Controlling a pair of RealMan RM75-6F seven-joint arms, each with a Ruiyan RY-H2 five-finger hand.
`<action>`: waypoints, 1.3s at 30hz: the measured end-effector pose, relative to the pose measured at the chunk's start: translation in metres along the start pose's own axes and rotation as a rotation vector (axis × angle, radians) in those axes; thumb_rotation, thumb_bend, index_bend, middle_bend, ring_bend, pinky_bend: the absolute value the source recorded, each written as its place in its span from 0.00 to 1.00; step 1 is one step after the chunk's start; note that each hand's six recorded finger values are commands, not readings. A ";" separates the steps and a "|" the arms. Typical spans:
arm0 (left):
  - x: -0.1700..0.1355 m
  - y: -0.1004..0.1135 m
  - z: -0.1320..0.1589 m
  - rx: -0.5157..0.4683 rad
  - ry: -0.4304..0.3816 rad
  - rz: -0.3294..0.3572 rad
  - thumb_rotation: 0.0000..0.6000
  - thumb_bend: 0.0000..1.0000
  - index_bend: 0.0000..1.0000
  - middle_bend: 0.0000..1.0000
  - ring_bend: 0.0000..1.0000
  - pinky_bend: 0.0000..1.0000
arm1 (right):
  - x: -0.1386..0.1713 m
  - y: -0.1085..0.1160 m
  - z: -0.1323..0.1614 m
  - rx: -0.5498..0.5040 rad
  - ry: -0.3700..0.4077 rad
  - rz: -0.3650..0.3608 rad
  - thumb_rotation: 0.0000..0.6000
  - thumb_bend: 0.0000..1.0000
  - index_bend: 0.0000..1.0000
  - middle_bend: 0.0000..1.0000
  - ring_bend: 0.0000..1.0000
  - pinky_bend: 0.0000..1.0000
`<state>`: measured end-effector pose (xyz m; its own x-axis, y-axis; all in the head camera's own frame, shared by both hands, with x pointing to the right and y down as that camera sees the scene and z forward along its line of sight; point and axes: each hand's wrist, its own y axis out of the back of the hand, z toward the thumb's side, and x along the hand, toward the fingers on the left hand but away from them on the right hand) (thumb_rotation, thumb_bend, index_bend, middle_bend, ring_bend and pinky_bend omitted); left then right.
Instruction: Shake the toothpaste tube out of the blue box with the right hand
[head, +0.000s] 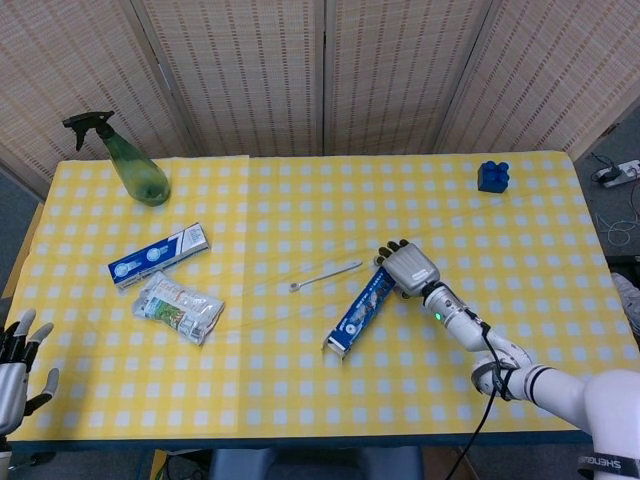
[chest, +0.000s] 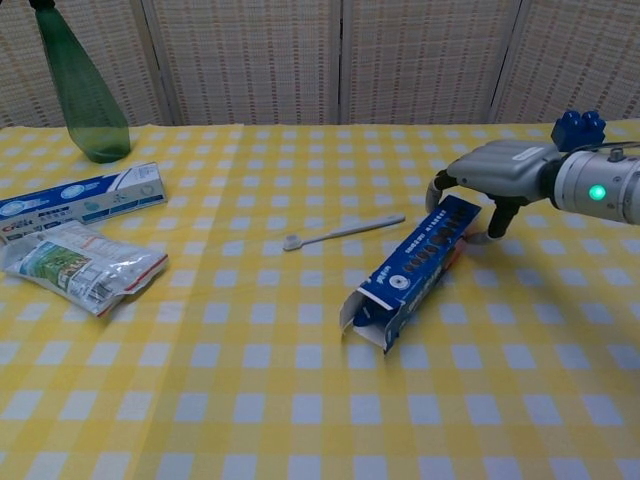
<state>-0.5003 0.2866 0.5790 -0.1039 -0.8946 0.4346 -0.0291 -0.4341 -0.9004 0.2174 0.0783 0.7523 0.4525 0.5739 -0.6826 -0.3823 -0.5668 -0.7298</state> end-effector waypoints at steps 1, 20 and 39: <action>0.000 0.000 0.000 -0.001 0.001 -0.001 1.00 0.43 0.19 0.00 0.00 0.00 | -0.001 0.000 0.000 0.001 -0.003 0.001 1.00 0.27 0.35 0.25 0.16 0.24; -0.001 -0.004 0.000 -0.010 -0.002 -0.007 1.00 0.43 0.19 0.00 0.00 0.00 | 0.025 0.064 -0.013 -0.101 -0.014 -0.267 1.00 0.30 0.56 0.39 0.24 0.27; -0.002 -0.006 0.000 -0.015 -0.005 -0.009 1.00 0.43 0.19 0.00 0.00 0.00 | 0.045 0.105 -0.043 0.356 -0.082 -0.251 1.00 0.30 0.56 0.40 0.24 0.27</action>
<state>-0.5003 0.2908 0.5834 -0.0988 -0.8911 0.4428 -0.0446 -0.4406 -0.8966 0.2318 0.0191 0.6466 0.5072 0.7207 -0.4725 -0.5285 -0.1730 -0.8311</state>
